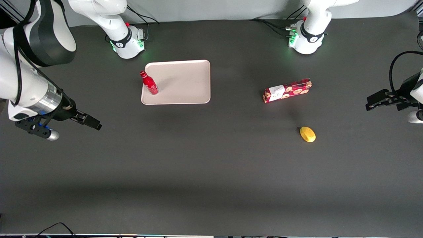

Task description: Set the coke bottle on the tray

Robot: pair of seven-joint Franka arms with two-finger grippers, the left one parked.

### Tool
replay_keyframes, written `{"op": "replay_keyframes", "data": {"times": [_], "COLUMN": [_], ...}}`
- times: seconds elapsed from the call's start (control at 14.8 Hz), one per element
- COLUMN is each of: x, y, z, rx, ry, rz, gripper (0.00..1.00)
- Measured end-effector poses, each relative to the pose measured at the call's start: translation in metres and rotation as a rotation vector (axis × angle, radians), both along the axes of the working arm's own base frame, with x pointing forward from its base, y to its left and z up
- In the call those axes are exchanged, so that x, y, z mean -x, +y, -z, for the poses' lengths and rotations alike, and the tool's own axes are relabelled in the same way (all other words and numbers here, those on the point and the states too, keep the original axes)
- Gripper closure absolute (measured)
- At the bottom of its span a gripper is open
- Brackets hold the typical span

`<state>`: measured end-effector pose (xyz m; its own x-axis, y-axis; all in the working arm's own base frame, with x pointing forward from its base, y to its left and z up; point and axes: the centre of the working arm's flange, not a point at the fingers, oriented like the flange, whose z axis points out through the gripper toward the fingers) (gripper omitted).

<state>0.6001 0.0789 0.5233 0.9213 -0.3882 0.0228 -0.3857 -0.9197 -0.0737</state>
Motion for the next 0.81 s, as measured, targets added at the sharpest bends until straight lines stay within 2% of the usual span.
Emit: {"op": "replay_keyframes", "data": {"times": [0.27, 0.54, 0.81], "x": [-0.006, -0.011, -0.014], "y": [0.013, 0.009, -0.008], "z": [0.012, 0.016, 0.017], "rx": [0.002, 0.043, 0.049], "ry": [0.01, -0.012, -0.012], "rz": [-0.021, -0.022, -0.047], "gripper": [0.0, 0.0, 0.0]}}
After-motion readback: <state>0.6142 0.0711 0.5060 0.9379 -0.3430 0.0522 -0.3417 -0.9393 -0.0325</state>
